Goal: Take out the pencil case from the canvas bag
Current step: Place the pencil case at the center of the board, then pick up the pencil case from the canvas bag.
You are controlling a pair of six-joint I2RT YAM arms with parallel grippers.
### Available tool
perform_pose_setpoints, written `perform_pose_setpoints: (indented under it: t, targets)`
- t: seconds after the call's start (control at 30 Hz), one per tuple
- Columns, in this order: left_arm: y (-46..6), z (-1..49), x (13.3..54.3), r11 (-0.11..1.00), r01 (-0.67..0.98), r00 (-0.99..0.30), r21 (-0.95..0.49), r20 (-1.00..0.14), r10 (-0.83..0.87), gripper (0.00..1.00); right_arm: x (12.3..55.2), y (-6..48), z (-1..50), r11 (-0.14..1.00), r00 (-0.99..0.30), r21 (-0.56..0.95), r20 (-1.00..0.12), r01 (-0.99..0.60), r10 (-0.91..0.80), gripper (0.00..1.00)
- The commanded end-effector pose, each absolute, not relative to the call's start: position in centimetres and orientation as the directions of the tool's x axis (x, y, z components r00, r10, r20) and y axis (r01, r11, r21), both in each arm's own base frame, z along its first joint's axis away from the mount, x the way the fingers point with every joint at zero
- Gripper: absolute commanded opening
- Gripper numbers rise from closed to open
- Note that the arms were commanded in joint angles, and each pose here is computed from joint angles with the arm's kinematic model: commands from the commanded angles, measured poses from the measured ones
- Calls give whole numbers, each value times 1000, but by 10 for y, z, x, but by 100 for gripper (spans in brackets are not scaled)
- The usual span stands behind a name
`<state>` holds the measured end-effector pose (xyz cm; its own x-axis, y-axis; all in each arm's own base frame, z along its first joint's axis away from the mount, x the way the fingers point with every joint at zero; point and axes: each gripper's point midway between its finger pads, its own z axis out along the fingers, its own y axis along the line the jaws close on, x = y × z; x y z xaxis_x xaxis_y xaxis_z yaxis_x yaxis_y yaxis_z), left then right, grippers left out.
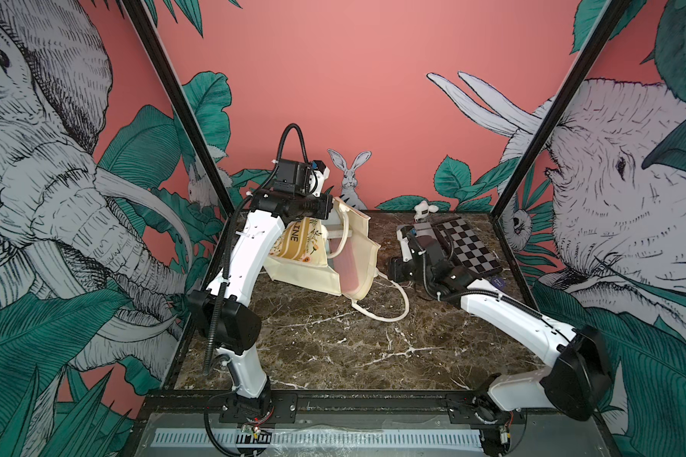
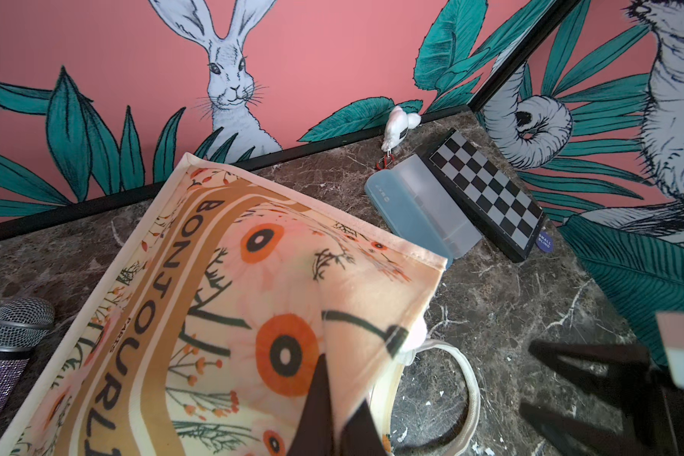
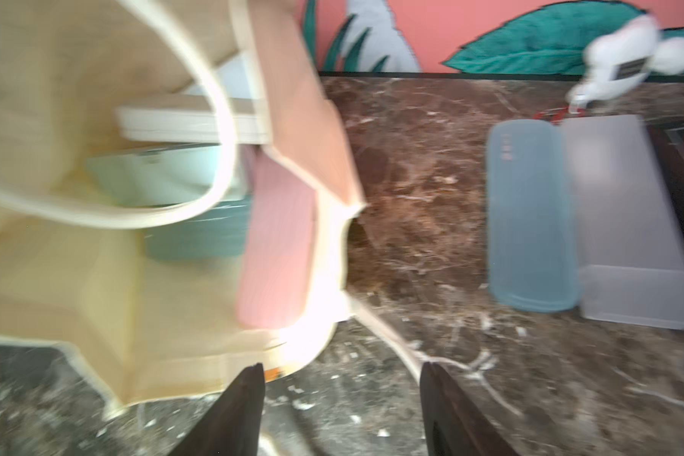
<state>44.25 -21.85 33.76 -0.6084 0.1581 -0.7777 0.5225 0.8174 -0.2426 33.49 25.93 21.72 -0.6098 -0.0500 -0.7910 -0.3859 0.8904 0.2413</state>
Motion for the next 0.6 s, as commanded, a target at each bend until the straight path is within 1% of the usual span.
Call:
perform_pose_setpoints:
  t: [0.0,0.2,0.37,0.57]
  targets:
    - [-239,398,437,754,611,-473,-244,-875,100,0,332,280,224,869,-578,301,-816,-393,21,58]
    - [-246,404,428,716,643,-467,-273,-880,84,0,321,331,187,844,-657,338,-754,-417,-23,48]
    - [-243,409,416,709,646,-461,-282,-885,69,0,328,356,156,849,-701,359,-713,-388,-19,48]
    - [-241,414,405,698,651,-453,-298,-890,42,0,349,365,130,897,-736,323,-677,-303,-5,47]
